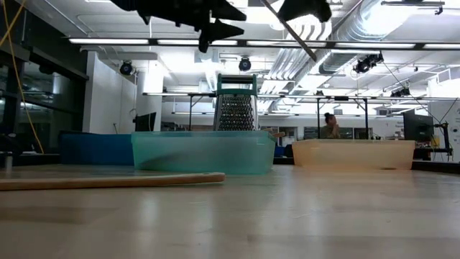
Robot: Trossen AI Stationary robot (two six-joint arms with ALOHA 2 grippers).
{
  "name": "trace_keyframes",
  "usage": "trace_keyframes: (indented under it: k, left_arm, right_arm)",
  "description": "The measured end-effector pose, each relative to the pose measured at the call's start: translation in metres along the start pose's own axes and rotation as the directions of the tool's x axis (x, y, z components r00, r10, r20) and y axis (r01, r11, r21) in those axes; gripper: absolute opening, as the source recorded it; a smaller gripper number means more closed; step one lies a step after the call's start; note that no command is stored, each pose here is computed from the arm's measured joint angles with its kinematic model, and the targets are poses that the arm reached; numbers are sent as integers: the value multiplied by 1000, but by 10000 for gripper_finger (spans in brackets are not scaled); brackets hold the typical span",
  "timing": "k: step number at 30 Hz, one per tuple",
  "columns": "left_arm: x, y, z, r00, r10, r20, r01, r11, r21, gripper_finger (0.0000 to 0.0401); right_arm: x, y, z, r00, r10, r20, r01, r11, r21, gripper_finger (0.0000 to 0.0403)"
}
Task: Pick & Place Kitchen Items
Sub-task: Put the wooden spoon into the green bin
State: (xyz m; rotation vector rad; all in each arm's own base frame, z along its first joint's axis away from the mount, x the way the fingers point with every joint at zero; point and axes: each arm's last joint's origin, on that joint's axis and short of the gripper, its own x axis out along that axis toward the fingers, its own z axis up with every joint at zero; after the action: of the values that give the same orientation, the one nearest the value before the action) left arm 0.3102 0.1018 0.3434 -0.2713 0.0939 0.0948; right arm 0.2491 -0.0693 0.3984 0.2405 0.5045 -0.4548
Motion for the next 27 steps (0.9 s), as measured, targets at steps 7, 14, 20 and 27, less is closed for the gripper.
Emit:
trace_keyframes:
  k: [7, 14, 20, 27]
  left_arm:
    - [2, -2, 10, 993, -33, 117, 30, 999, 29, 177]
    - [-1, -7, 24, 962, -102, 253, 95, 995, 43, 177]
    - [-1, -7, 24, 963, -102, 249, 94, 995, 42, 177]
    - [-1, -7, 24, 963, -102, 248, 97, 995, 31, 177]
  right_arm:
    - [5, -11, 14, 980, 185, 76, -179, 981, -80, 68]
    - [10, -9, 29, 939, 273, 210, -249, 959, -132, 68]
    - [5, -8, 41, 883, 334, 329, -292, 941, -173, 68]
    - [11, -7, 49, 833, 402, 381, -343, 914, -214, 68]
